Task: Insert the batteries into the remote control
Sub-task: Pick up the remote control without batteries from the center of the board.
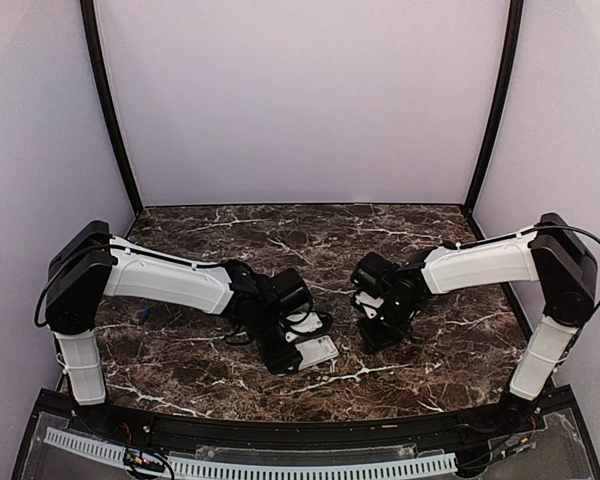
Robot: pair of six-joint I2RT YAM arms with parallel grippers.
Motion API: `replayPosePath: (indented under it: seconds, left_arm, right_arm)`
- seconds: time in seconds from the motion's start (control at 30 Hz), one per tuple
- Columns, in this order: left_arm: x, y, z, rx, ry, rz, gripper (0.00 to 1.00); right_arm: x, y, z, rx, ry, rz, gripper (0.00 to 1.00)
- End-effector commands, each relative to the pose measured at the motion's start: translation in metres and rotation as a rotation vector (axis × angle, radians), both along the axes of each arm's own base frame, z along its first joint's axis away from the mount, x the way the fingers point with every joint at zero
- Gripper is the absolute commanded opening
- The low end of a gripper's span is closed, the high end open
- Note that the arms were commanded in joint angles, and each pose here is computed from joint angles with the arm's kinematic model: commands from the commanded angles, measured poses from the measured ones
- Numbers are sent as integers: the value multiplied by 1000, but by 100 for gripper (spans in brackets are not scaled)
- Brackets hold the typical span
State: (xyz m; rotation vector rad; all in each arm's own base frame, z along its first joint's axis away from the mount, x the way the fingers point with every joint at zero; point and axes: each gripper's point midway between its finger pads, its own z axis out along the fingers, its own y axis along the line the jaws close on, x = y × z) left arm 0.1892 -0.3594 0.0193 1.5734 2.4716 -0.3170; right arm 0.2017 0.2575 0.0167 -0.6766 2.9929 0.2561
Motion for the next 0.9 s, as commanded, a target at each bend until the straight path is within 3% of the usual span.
replayPosePath:
  seconds: [0.0, 0.2, 0.43, 0.67, 0.87]
  left_arm:
    - [0, 43, -34, 168, 12, 89, 64]
    - [-3, 45, -28, 126, 1, 139, 66]
    - [0, 57, -33, 175, -20, 207, 67]
    - [-6, 57, -33, 183, 5, 162, 57]
    - [-7, 45, -24, 138, -15, 100, 53]
  right_arm:
    - [-14, -27, -24, -122, 55, -22, 21]
    - [-19, -27, -22, -117, 49, -10, 23]
    - [-21, -32, -25, -152, 36, -17, 21]
    - [-22, -35, -33, -171, 39, -19, 0]
    - [-18, -29, -26, -162, 34, -5, 0]
